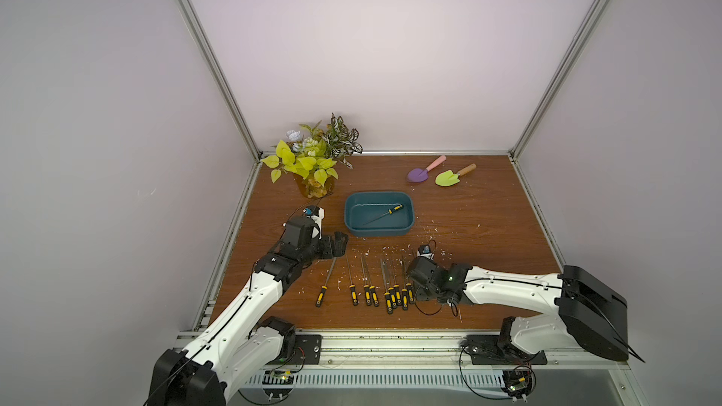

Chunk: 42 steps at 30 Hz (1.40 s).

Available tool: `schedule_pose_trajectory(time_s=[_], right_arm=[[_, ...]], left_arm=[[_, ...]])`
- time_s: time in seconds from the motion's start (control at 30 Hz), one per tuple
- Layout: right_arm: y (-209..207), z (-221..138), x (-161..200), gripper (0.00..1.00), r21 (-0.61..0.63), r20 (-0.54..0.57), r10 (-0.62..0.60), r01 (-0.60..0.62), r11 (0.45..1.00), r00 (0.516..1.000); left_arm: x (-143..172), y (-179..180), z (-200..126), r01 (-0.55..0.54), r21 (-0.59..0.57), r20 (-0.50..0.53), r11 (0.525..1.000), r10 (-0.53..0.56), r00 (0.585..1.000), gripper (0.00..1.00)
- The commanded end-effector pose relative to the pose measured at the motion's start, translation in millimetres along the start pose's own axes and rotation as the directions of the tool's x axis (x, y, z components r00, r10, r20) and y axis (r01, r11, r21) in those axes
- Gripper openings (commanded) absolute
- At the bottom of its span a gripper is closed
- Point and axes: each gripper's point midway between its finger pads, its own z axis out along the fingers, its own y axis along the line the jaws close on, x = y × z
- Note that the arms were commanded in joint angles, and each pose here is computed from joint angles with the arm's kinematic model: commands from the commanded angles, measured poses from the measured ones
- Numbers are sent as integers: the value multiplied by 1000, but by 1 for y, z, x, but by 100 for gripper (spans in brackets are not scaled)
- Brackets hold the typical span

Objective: Put the file tool into the storage box
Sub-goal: Pick up the file tool from the center of the board, then place the file tool in the storage box.

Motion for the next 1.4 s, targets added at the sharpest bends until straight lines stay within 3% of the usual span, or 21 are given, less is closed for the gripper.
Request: schedule_pose_trajectory(time_s=[0.0, 0.2, 0.33, 0.63, 0.83, 0.93, 1.17, 1.37], right_arm=[[2, -33, -29, 7, -10, 88, -13, 14, 1000, 996], [10, -72, -70, 7, -116, 218, -19, 45, 992, 976], [25, -97, -91, 7, -177, 281, -89, 142, 974, 956], [53, -113, -119, 12, -188, 316, -220, 288, 939, 923], [69, -92, -147, 12, -215, 287, -313, 379, 900, 905], [79, -73, -164, 13, -265, 273, -376, 445, 856, 886], [73, -36, -215, 8, -154, 242, -583, 624, 766, 776], [54, -14, -258, 6, -52, 298, -669, 711, 701, 681]], left_arm=[[-5, -4, -2, -10, 4, 19, 1000, 10, 1000, 99], [-7, -1, -2, -12, -10, 38, 1000, 13, 999, 99], [-5, -3, 9, -20, 5, 5, 1000, 20, 1000, 99], [1, -19, 34, 82, 91, -93, 993, -73, 993, 99], [-26, -25, 39, 91, 79, -56, 993, -87, 995, 99], [-40, -29, 38, 91, 70, -51, 993, -87, 995, 99], [-41, -19, 35, 206, 22, -17, 978, -205, 979, 99], [-37, -9, 29, 324, 13, 56, 946, -325, 944, 99]])
